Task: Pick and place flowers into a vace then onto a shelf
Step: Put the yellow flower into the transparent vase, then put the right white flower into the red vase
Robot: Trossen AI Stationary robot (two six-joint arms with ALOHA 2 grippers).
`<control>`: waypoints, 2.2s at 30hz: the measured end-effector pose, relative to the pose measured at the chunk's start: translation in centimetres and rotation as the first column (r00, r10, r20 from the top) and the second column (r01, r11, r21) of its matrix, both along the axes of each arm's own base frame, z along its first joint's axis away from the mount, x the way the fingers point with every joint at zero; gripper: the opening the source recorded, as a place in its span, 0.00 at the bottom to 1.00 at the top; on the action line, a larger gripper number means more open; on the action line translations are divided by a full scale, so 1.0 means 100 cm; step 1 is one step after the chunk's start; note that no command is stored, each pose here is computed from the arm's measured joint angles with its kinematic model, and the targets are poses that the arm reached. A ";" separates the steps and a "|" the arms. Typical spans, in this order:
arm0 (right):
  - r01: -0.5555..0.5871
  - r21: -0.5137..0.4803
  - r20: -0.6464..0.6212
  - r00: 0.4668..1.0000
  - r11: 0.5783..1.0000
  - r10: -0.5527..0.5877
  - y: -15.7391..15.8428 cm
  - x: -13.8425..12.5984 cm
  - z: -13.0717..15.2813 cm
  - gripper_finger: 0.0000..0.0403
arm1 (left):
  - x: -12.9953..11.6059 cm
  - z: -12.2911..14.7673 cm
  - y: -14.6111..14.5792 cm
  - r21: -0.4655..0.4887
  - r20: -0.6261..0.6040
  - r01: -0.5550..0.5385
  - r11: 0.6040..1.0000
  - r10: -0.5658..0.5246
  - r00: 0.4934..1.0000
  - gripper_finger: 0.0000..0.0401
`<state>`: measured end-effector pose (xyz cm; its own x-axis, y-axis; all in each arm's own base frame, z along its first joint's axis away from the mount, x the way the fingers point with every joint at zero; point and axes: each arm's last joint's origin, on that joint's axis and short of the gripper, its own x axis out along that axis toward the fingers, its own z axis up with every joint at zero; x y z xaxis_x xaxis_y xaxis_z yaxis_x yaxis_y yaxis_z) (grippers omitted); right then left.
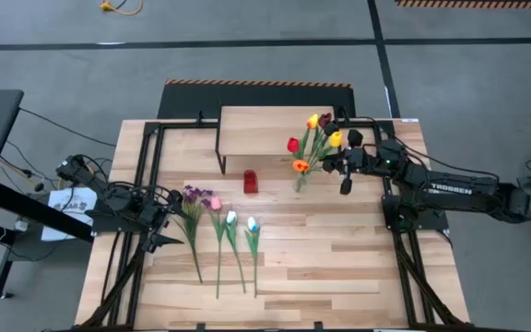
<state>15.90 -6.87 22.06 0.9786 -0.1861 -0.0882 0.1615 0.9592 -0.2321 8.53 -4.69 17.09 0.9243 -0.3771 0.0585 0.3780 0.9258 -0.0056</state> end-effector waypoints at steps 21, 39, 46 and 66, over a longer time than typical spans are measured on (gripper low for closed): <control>0.002 0.039 -0.087 0.996 0.999 0.002 -0.007 0.015 -0.007 0.07 | 0.000 0.000 0.000 0.000 0.000 0.000 1.000 0.000 1.000 0.75; 0.035 0.072 -0.129 0.991 0.997 -0.025 -0.002 0.002 -0.005 0.30 | 0.000 0.000 0.000 0.000 0.000 0.000 1.000 0.000 1.000 0.75; 0.038 0.106 -0.143 0.990 0.994 -0.023 0.003 -0.008 -0.002 0.30 | 0.000 0.000 0.000 0.000 0.000 0.000 1.000 0.000 1.000 0.75; -0.236 0.283 -0.195 0.935 0.930 0.297 0.059 -0.007 -0.007 0.29 | 0.000 0.000 0.000 0.000 0.000 0.000 1.000 0.000 1.000 0.75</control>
